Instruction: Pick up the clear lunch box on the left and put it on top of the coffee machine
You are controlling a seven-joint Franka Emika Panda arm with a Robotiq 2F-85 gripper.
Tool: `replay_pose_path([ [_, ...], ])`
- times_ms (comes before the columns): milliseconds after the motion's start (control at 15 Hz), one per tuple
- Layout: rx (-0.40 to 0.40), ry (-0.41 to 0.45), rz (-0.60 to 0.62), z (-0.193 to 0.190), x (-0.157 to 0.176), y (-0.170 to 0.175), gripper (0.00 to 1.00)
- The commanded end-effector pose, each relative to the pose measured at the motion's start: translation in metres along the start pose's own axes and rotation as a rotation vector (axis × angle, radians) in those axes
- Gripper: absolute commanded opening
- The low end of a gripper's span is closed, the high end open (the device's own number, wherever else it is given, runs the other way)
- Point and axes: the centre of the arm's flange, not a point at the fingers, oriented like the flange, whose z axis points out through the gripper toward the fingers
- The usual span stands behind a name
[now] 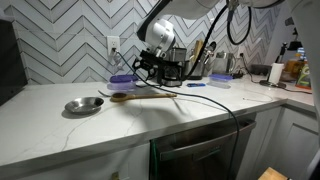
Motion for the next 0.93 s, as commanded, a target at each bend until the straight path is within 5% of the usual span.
replay_pose_path([
  [0, 0.042, -0.003, -0.010, 0.016, 0.007, 0.003, 0.72],
  [133, 0.043, -0.009, -0.020, 0.021, 0.006, 0.002, 0.51],
  [600, 0.055, -0.021, -0.025, 0.030, 0.007, 0.003, 0.34],
  [867, 0.068, -0.012, -0.018, 0.026, 0.011, 0.004, 0.02],
])
